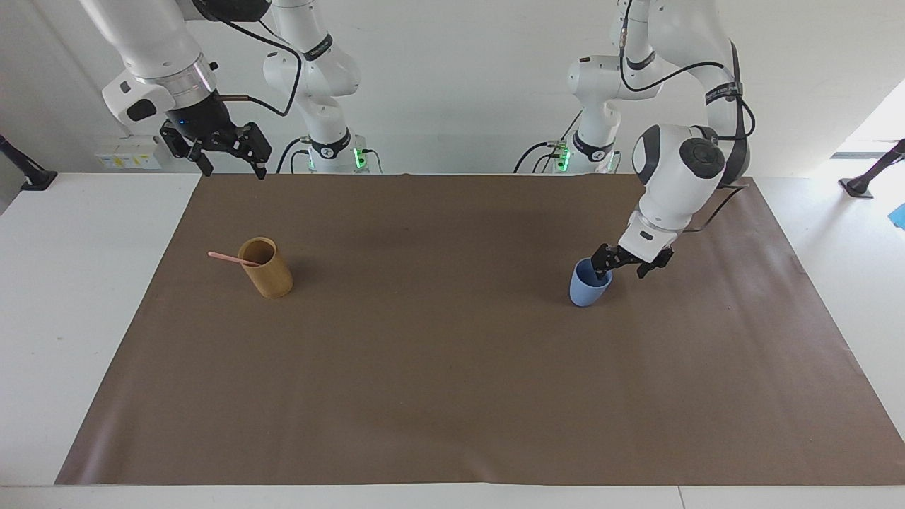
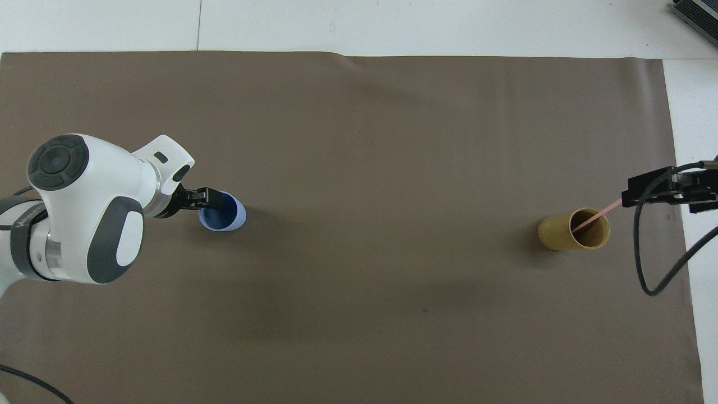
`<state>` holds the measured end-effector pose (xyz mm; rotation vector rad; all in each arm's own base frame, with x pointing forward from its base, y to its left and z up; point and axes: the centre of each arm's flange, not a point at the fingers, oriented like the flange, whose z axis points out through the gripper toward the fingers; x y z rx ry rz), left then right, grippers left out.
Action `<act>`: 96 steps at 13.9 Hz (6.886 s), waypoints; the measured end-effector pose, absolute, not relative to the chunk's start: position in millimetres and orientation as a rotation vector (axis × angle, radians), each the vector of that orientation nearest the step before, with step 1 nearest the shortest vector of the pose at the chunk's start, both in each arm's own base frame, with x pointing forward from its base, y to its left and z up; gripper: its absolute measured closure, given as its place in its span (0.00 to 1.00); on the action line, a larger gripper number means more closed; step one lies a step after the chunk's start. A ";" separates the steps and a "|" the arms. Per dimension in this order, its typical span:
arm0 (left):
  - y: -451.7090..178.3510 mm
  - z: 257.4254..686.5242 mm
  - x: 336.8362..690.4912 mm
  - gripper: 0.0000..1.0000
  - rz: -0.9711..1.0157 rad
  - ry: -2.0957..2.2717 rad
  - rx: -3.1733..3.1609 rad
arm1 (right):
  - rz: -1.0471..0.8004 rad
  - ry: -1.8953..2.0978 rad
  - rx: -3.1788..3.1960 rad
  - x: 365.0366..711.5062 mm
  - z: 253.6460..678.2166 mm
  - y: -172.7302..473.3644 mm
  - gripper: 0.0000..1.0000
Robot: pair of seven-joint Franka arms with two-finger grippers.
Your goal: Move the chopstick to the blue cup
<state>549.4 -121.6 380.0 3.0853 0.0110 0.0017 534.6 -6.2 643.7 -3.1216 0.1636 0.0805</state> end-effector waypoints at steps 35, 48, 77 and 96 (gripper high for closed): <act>-386.3 383.8 519.2 0.95 0.037 -0.161 3.074 | -0.009 0.106 -3.124 542.0 640.5 -17.2 0.00; -383.6 379.8 529.4 0.34 0.078 -0.154 3.076 | -0.231 -0.012 -3.112 544.3 511.8 -117.7 0.04; -41.1 639.1 552.2 0.00 0.004 -0.401 3.128 | -0.293 0.069 -2.957 547.4 503.1 -120.6 0.90; -45.1 639.3 537.2 0.00 -0.078 -0.415 3.090 | -0.439 -0.061 -3.011 531.8 641.6 -70.1 0.90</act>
